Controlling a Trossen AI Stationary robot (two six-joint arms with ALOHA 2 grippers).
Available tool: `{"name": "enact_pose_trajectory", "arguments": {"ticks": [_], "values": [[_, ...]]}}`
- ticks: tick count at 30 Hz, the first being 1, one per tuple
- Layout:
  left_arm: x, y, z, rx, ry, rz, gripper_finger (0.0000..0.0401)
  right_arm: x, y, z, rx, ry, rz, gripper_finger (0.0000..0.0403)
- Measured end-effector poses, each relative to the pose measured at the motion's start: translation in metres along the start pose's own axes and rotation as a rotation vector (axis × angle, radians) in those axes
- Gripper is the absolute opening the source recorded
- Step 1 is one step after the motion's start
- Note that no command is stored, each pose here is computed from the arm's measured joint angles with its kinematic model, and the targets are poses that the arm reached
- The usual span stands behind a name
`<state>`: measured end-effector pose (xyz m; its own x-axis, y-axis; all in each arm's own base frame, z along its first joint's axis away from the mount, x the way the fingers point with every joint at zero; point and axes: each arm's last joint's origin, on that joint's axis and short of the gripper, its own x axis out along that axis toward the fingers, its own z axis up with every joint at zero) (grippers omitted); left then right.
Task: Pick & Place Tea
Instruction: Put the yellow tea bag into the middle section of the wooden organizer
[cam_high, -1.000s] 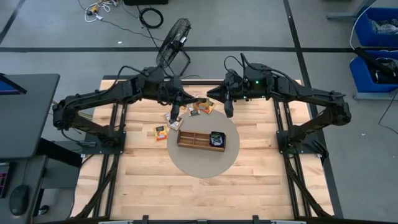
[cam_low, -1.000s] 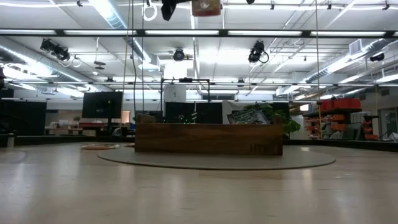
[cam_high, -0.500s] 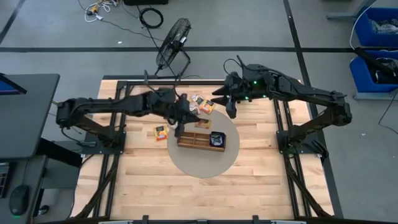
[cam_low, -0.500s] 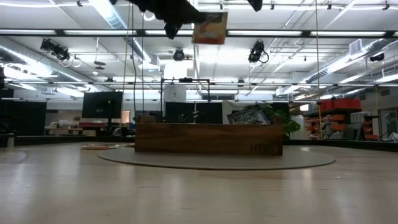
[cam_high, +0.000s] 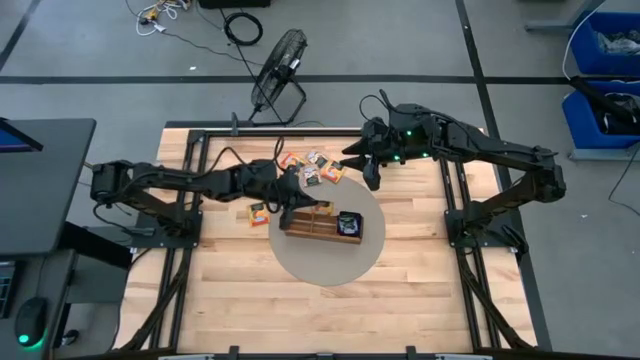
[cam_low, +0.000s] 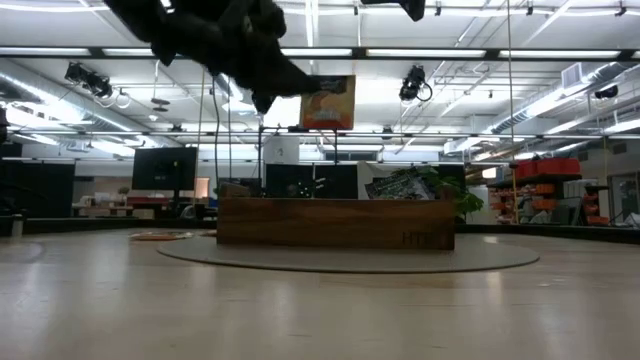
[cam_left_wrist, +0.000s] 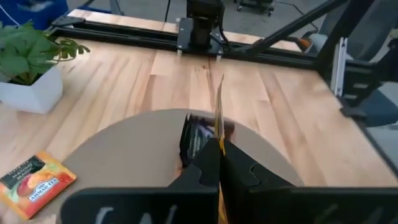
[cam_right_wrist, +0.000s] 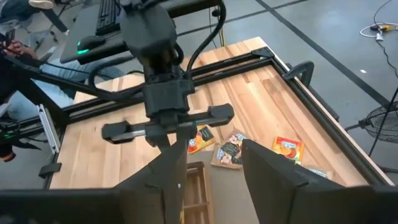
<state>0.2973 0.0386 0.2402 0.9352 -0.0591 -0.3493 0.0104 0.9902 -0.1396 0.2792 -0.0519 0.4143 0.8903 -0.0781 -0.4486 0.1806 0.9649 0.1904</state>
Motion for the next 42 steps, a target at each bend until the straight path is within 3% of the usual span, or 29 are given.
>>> {"name": "enact_pose_trajectory", "arguments": {"ticks": [5,25,42], "values": [[0.002,0.002,-0.019,0.042,-0.033,0.001,0.0001,0.000,0.000,-0.001,0.018,0.011,-0.002,0.0162],[0.051,0.016,-0.072,0.072,0.063,-0.014,0.0001,0.000,0.002,-0.005,0.105,0.045,-0.002,0.0162],[0.051,0.028,-0.078,0.098,0.102,0.045,0.0002,0.000,0.001,-0.005,0.102,0.043,-0.014,0.0162]]}}
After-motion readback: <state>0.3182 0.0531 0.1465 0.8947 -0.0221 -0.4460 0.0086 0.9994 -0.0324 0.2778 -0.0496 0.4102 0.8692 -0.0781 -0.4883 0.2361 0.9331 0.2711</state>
